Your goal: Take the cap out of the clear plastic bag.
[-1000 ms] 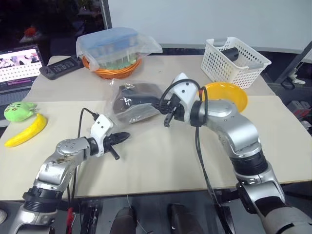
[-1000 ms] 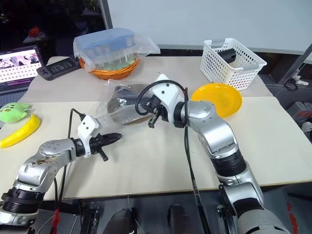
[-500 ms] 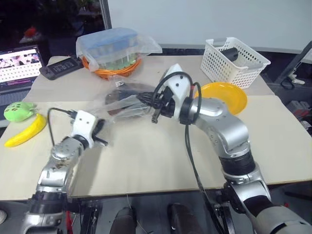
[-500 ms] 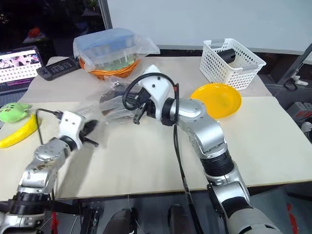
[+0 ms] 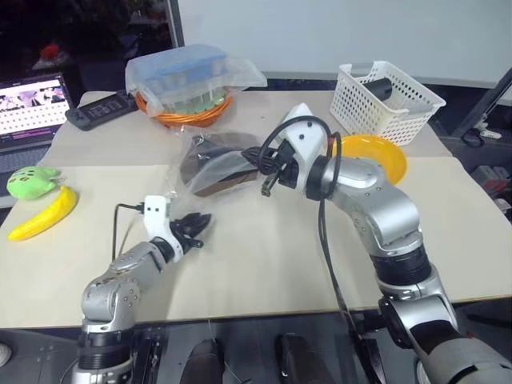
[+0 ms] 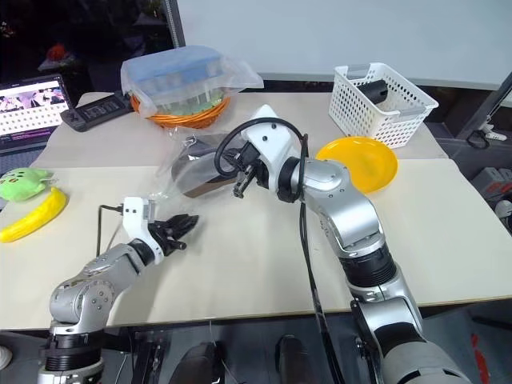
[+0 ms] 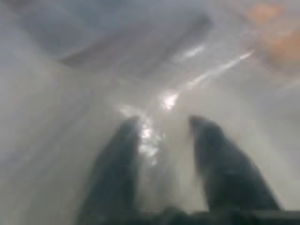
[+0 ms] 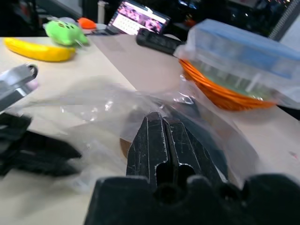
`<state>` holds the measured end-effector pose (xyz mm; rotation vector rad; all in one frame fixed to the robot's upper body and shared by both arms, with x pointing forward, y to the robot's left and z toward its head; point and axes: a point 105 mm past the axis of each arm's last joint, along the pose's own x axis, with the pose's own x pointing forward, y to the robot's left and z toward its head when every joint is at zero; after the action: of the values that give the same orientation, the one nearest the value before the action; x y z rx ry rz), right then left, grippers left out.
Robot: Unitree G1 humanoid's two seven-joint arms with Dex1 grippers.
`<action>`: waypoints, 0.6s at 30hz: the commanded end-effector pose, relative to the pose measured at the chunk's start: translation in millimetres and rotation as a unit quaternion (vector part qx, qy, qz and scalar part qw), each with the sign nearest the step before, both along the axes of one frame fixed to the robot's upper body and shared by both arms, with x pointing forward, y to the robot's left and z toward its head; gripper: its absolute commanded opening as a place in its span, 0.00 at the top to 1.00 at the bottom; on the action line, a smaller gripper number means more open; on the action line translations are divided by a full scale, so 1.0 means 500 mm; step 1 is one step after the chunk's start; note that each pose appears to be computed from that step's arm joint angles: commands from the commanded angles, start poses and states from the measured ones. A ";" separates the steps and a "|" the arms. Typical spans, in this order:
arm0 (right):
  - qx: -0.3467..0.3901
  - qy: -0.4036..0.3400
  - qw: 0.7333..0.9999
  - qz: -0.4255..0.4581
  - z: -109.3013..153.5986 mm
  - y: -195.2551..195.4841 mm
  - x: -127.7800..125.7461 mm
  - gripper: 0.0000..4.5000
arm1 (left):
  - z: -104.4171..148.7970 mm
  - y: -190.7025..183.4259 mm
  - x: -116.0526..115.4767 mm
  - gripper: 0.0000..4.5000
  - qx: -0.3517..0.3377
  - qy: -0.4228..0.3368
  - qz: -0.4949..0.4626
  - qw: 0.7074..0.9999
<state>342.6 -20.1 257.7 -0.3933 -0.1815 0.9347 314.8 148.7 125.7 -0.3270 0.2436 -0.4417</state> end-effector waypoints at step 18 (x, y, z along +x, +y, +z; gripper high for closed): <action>-0.002 -0.012 1.000 0.025 0.012 0.016 -0.022 1.00 | 0.033 0.006 0.117 0.01 -0.338 0.073 0.229 0.910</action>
<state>339.8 -15.1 252.1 -0.3940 -0.1598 0.9656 365.9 150.3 136.0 -1.0322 0.1787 -0.0345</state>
